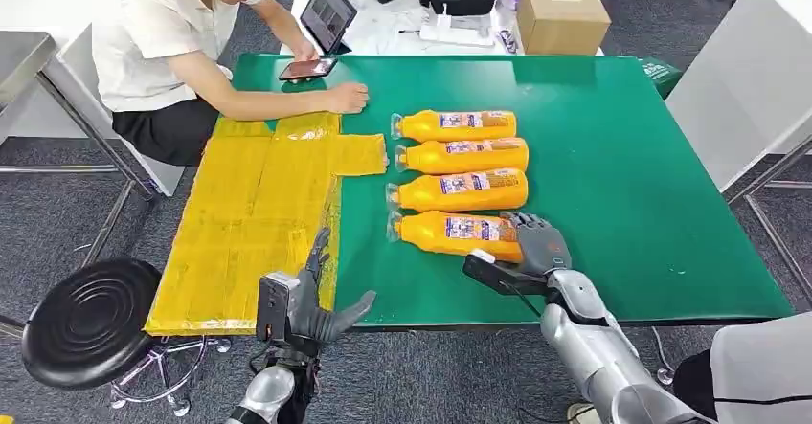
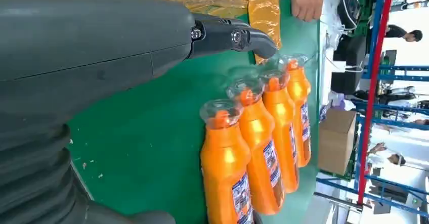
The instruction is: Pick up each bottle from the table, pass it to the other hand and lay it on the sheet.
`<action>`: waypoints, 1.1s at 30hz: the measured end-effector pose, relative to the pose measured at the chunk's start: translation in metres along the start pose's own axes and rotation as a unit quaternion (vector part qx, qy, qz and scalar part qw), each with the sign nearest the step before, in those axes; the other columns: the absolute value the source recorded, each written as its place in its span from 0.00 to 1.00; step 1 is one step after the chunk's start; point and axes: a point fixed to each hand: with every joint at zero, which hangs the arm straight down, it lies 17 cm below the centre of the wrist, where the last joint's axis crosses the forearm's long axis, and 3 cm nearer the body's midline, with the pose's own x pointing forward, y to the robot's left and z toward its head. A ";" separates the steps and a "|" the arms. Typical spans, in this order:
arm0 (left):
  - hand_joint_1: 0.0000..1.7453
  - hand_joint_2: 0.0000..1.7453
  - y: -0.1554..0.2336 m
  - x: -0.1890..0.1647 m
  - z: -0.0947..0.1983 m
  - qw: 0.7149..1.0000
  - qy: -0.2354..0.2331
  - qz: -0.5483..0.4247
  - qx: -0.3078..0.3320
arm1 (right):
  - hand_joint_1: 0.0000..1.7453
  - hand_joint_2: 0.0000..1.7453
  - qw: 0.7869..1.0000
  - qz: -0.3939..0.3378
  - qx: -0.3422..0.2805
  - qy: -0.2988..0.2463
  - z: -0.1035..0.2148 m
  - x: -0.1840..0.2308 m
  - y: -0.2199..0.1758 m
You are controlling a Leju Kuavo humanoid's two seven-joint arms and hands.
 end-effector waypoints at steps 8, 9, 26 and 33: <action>0.00 1.00 0.000 0.000 0.000 1.000 0.001 0.000 0.001 | 1.00 1.00 1.000 -0.022 0.004 0.003 0.002 0.000 0.004; 0.00 1.00 0.000 0.000 0.001 1.000 0.001 0.000 0.001 | 1.00 1.00 1.000 -0.027 0.005 0.003 0.002 0.000 0.005; 0.00 1.00 0.014 0.018 0.001 0.998 -0.027 0.047 0.032 | 1.00 1.00 0.970 -0.231 0.004 -0.070 0.024 0.042 0.022; 0.00 1.00 0.028 0.024 0.008 0.995 -0.041 0.065 0.066 | 1.00 1.00 0.956 -0.278 -0.042 -0.077 0.036 0.057 0.013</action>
